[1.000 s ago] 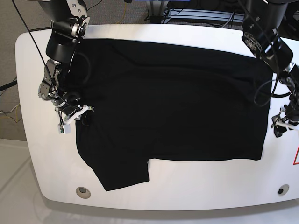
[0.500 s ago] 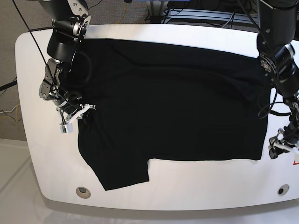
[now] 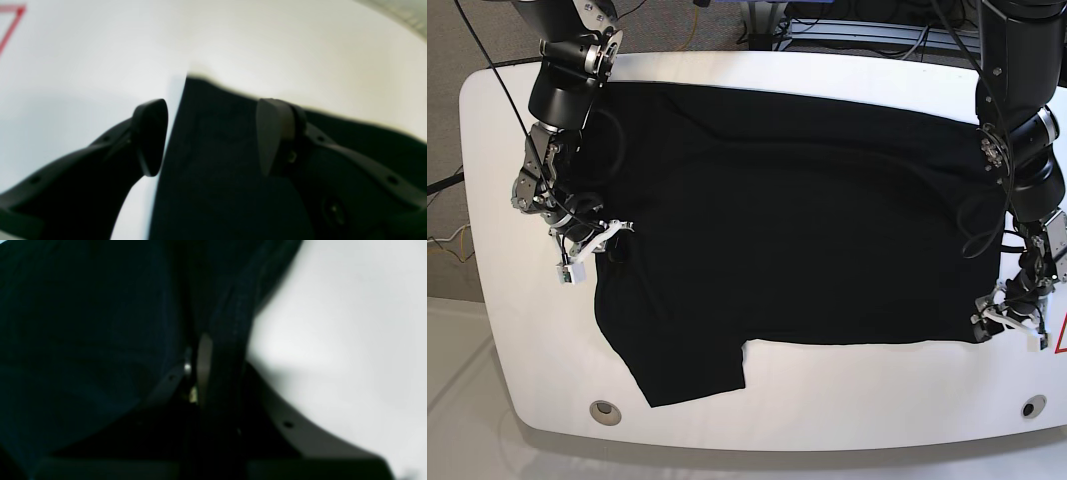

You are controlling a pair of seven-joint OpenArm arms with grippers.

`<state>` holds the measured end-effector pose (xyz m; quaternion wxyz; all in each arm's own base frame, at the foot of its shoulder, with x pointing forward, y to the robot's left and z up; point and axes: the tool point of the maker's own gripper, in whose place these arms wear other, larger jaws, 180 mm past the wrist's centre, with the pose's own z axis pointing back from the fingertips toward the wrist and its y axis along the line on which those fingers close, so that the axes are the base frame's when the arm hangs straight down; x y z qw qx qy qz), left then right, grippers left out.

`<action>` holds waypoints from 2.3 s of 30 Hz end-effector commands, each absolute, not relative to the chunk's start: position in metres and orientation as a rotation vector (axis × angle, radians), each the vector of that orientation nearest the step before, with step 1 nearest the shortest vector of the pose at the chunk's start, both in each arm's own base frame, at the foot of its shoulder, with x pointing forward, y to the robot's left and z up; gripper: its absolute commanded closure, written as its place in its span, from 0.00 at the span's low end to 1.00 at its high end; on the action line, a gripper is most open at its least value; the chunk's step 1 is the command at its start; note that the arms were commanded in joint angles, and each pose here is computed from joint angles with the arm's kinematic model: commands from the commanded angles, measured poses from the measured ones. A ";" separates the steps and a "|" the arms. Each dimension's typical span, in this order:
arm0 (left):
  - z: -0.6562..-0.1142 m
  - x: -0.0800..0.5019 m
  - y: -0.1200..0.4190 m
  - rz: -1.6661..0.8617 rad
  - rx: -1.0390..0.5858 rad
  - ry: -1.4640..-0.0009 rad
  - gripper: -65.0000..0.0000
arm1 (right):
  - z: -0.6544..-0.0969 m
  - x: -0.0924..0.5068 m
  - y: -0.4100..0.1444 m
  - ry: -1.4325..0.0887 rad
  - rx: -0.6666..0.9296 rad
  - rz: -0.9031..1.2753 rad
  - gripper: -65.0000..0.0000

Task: Fold the T-shirt properly
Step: 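Slide the left gripper along the shirt side toward the hem and grasp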

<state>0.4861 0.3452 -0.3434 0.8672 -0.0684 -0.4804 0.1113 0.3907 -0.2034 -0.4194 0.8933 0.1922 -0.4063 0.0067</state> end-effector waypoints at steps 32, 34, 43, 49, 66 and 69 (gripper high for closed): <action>-0.353 0.496 0.319 0.331 -0.318 -1.016 0.43 | -0.397 0.405 -0.213 -0.913 0.372 0.040 1.00; -0.355 0.495 0.318 0.325 -0.320 -1.010 0.43 | -0.397 0.405 -0.213 -0.916 0.372 0.040 1.00; -0.355 0.491 0.323 0.312 -0.306 -1.003 0.45 | -0.403 0.401 -0.213 -0.894 0.376 0.038 1.00; -0.355 0.490 0.327 0.317 -0.298 -1.005 0.42 | -0.403 0.400 -0.213 -0.889 0.374 0.040 1.00; -0.351 0.492 0.328 0.303 -0.290 -1.013 0.42 | -0.412 0.395 -0.211 -0.850 0.367 0.053 1.00; -0.352 0.492 0.329 0.304 -0.289 -1.015 0.42 | -0.413 0.395 -0.211 -0.849 0.365 0.056 1.00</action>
